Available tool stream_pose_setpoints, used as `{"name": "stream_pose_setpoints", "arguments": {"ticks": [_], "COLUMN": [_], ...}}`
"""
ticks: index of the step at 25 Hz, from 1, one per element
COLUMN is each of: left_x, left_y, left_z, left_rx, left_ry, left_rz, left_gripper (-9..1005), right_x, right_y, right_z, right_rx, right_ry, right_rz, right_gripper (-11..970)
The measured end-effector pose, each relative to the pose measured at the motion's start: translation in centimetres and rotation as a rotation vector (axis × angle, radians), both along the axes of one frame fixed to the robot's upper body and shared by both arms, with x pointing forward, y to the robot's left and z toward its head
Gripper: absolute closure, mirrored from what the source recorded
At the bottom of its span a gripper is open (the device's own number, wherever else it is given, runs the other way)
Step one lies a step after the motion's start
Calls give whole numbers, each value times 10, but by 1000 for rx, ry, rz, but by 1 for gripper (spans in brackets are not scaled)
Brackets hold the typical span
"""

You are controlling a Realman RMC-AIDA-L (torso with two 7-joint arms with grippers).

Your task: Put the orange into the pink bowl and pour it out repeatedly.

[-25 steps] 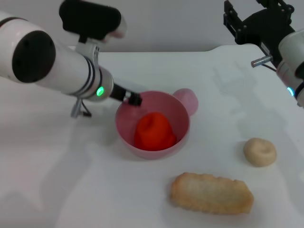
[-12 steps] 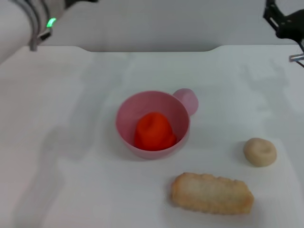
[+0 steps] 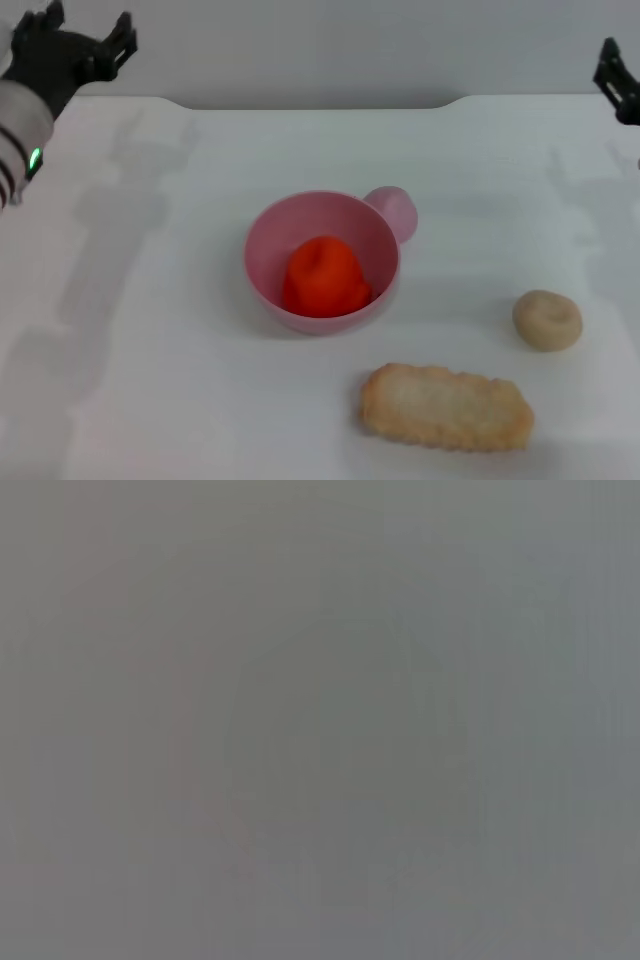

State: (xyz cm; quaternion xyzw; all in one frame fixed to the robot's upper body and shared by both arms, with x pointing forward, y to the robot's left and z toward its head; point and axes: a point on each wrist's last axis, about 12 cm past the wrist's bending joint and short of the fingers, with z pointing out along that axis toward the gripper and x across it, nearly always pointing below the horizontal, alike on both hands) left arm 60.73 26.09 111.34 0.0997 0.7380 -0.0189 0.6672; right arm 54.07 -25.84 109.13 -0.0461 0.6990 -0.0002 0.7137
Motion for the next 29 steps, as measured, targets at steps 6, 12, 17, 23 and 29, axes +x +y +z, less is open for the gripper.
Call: {"name": "stream_pose_setpoints", "arguments": {"ticks": [6, 12, 17, 23, 29], "left_x": [-11, -12, -15, -14, -10], "left_y": [6, 10, 11, 11, 15], "left_z": [-12, -12, -16, -26, -29], "left_rx": [-26, -30, -47, -83, -77], "left_ry": [-113, -147, -190, -142, -123], "left_rz": [-23, -23, -37, -33, -18], "left_gripper": [199, 200, 200, 200, 200], "right_x": [-9, -6, 1, 12, 25], "right_y": [-1, -6, -14, -17, -16], "right_z": [-3, -9, -15, -18, -18], "right_rx": [37, 23, 38, 48, 64], "right_ry": [-86, -124, -104, -84, -71], "right_rz": [-15, -36, -71, -73, -75], "right_gripper": [130, 130, 130, 130, 130]}}
